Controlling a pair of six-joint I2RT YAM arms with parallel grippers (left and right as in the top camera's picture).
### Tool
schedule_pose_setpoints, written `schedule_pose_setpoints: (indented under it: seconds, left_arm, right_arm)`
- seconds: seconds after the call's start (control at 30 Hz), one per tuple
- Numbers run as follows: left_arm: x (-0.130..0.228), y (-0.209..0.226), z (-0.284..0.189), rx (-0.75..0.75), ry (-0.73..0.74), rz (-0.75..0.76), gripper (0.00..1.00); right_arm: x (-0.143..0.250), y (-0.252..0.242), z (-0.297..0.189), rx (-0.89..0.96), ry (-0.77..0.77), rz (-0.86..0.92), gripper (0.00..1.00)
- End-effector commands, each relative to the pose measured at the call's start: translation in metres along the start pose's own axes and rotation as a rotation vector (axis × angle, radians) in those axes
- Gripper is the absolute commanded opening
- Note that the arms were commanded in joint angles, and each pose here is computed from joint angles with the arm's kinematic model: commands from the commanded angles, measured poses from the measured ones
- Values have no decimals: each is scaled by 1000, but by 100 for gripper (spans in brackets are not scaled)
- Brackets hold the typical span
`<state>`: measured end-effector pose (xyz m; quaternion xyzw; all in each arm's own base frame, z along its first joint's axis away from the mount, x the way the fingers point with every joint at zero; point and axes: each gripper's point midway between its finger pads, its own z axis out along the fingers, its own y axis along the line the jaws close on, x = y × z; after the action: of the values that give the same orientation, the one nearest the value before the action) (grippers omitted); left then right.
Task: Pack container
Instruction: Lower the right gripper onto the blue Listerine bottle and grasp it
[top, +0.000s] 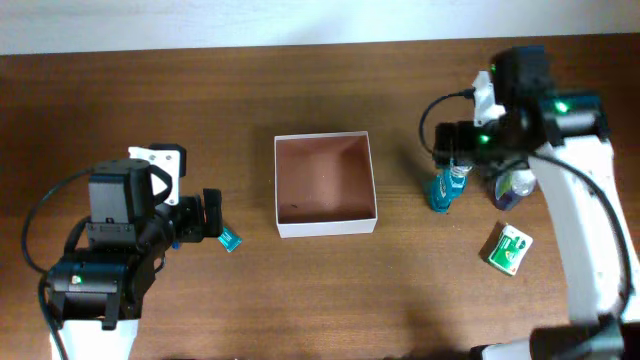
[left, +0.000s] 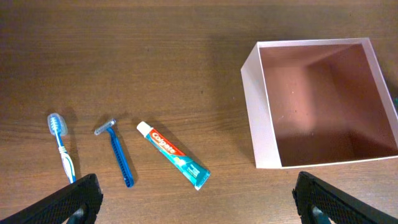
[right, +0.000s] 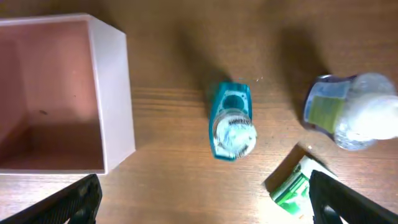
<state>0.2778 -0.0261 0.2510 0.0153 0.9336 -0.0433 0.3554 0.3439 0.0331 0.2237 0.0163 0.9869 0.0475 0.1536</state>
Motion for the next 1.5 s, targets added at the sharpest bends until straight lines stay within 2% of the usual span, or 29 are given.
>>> schedule_pose_setpoints:
  seconds: [0.0,0.2,0.53,0.83,0.97,1.1,1.2,1.3,1.4,1.47]
  left_arm:
    - [-5,-2,-4,11,-12,-9,99]
    - [-5,-2,-4,10,-12,-9,99]
    - [-5,-1,-4,7,-13,-9,100]
    - [-5,-1,-4,7,-13,-9,99]
    - [-5,-1,-4,7,-13,-9,99]
    - [-5,-2,-4,7,-12,-9,99]
    - [-4,-1,-4,7,-9,-9,99]
    - [-3,-1,-4,7,-5,-10,99]
    - [-2,-1,-4,6,-1,-10,99]
    - [-2,-1,-4,7,-1,-10,99]
  right_arm:
    - [-4,-5,20,8,61,23,98]
    - [-2,-22,50,28,144,94,98]
    - [7,-27,78,32,235,81,98]
    - [29,-32,114,35,273,83,99]
    - [26,-32,121,33,253,82,100]
    - [22,-32,122,32,237,80,93]
    - [22,-32,122,32,236,81,77]
    - [23,-32,122,32,239,81,75]
    - [23,-32,122,32,240,81,62]
    - [23,-32,121,32,242,81,58]
